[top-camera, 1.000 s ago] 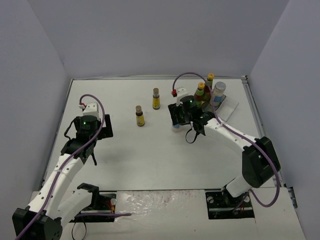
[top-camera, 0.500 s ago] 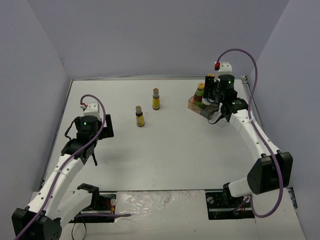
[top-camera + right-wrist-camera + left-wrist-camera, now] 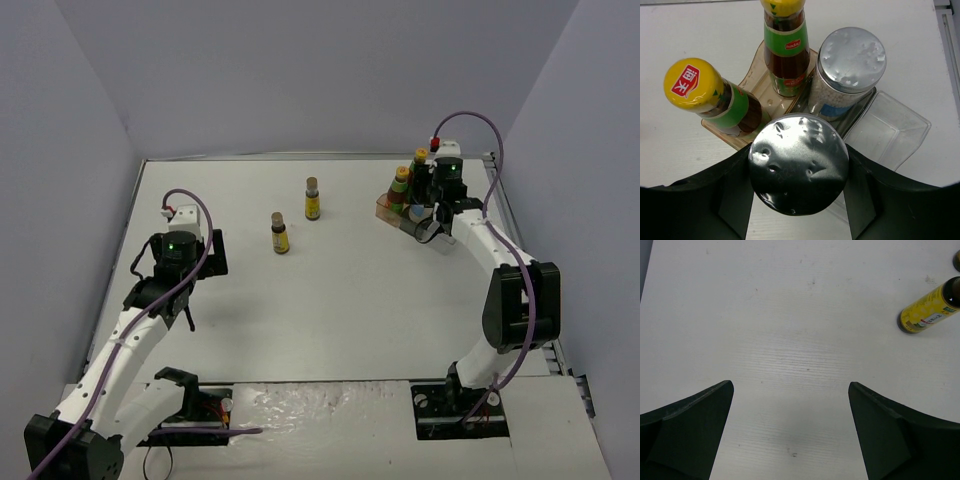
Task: Organize the condiment bottles
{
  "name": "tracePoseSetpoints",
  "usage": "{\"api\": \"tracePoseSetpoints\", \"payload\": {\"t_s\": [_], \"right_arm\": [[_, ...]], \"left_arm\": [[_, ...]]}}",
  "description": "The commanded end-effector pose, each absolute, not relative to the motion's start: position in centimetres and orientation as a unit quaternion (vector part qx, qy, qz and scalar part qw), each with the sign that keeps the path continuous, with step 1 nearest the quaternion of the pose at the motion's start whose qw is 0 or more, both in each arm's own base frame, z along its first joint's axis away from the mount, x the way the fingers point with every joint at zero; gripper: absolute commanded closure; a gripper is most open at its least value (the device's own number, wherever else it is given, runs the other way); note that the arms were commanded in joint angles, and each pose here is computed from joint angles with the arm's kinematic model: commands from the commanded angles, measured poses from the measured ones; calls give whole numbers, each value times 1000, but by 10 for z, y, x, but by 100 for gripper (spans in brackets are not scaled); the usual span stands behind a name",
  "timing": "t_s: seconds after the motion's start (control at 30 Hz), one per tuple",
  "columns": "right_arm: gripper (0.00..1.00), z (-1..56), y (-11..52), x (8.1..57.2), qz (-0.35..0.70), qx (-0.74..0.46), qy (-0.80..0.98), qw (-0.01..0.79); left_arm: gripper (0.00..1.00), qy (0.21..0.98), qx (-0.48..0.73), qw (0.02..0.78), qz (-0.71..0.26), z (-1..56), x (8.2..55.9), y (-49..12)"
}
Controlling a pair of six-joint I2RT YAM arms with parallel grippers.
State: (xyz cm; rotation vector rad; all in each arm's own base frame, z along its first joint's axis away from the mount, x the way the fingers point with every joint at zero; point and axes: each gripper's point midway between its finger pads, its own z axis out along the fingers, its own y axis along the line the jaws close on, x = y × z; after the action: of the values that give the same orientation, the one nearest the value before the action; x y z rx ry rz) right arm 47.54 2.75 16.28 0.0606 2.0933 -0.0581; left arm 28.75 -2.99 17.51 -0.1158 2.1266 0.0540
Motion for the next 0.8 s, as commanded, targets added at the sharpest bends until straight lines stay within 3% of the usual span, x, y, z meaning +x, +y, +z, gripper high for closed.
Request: {"api": "tracePoseSetpoints", "payload": {"t_s": [0.0,0.13,0.23,0.47,0.53,0.77], "right_arm": [[100,189,27,500,-21,31,824,566],[98,167,27,499,-20,32,836,547],[88,158,27,498,-19,34,841,539],[28,165,29,494,-16,31,843,537],[15,176,30,492,-15,29,839,544],[3,234,52,475,5,-8,820,573]], "left_arm": [[3,853,-48,519,14,197,301,-34],[3,855,-48,517,15,196,301,-34],[3,854,-47,517,14,196,301,-34],[3,855,-48,517,16,196,301,-34],[3,854,-49,517,16,196,301,-33],[3,855,-48,515,17,195,301,-33]]}}
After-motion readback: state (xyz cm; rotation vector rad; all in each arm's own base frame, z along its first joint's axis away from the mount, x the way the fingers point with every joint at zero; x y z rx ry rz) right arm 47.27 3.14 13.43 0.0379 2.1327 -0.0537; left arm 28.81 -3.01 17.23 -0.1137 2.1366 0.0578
